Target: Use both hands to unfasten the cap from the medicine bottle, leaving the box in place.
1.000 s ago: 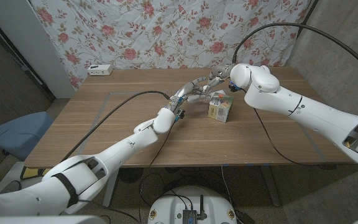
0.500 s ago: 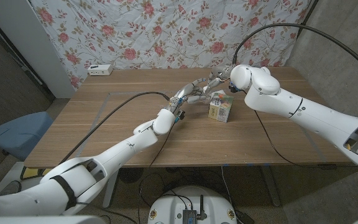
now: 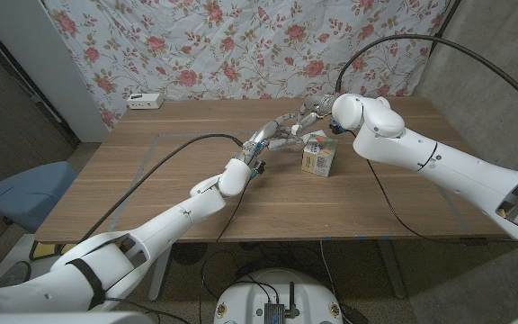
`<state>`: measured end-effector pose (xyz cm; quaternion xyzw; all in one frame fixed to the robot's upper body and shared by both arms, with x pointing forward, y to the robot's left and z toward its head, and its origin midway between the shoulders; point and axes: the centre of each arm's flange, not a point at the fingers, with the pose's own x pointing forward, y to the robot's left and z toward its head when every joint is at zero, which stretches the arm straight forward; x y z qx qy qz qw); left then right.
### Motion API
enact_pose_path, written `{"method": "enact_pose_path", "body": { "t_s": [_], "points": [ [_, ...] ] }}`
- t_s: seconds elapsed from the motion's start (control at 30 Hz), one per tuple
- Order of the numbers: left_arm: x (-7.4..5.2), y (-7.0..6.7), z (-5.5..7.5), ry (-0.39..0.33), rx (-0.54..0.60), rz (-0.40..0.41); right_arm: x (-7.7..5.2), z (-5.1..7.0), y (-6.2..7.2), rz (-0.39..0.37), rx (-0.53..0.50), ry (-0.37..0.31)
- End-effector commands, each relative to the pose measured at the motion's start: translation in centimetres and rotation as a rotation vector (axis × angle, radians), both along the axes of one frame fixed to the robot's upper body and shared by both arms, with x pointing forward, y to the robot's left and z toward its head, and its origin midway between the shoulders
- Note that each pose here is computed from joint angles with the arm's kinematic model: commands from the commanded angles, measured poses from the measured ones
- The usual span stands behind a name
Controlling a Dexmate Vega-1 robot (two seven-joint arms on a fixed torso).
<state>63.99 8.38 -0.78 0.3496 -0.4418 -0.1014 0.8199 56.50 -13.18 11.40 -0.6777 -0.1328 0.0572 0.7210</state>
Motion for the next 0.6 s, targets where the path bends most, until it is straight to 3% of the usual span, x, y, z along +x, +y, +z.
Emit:
{"method": "enact_pose_path", "body": {
  "t_s": [0.03, 0.6],
  "points": [
    [-0.23, 0.39, 0.02, -0.009, -0.005, 0.003, 0.01, -0.01, 0.27, 0.026, 0.013, 0.011],
    [-0.14, 0.14, 0.04, -0.011, -0.007, 0.003, 0.11, -0.14, -0.14, 0.043, 0.039, 0.004]
  ]
}}
